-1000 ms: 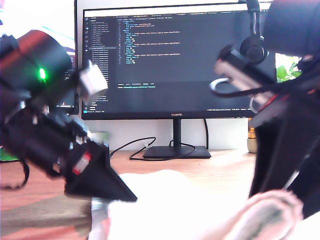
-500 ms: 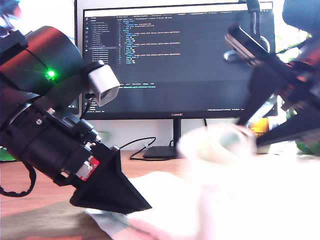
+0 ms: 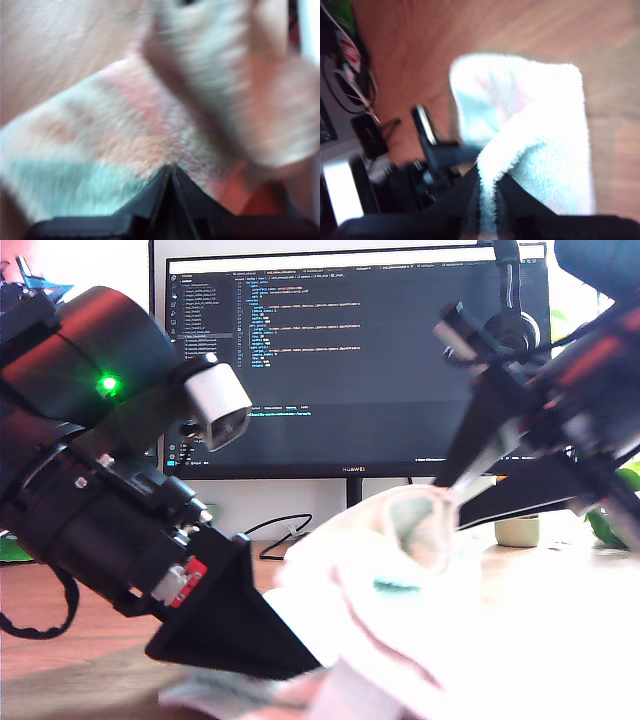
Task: Fold the tea towel to a neat square and place it to the right
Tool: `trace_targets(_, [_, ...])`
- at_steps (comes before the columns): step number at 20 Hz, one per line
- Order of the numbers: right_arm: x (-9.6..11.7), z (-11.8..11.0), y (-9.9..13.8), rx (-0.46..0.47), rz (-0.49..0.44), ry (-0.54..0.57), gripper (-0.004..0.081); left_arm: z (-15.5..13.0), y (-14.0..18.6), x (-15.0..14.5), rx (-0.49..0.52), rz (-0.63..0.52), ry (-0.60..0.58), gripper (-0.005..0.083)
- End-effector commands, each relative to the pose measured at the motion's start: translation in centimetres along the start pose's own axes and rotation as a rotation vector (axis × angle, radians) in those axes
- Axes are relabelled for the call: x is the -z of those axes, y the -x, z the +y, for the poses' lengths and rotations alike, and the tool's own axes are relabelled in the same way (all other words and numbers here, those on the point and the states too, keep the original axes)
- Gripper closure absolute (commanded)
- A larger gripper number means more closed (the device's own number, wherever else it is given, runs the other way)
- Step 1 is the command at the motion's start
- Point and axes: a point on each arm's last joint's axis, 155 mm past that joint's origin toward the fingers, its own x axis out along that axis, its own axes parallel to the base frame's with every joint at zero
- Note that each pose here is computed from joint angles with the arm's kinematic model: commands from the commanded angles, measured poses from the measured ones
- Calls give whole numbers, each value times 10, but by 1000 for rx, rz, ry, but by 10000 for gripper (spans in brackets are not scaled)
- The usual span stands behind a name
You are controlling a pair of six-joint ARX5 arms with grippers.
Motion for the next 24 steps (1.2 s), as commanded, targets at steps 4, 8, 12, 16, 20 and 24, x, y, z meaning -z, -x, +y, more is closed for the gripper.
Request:
trace_targets(4, [-9, -2, -13, -3, -10, -27, 783, -6, -2, 8, 18, 14, 2, 793])
trace_targets(8, [-17, 9, -21, -32, -17, -42, 783, -5, -2, 8, 14, 15, 1, 793])
trace_targets(12, [-21, 22, -27, -41, -18, -38, 783, -5, -3, 8, 11, 16, 1, 793])
trace_targets(16, [-22, 39, -31, -69, -24, -9, 783, -4, -3, 8, 8, 16, 0, 793])
trace_targets(20, [-11, 27, -44, -23, 6, -9, 783, -2, -3, 9, -4, 20, 0, 793])
trace_targets(24, [4, 21, -58, -6, 48, -12, 783, 0, -2, 10, -14, 24, 1, 793])
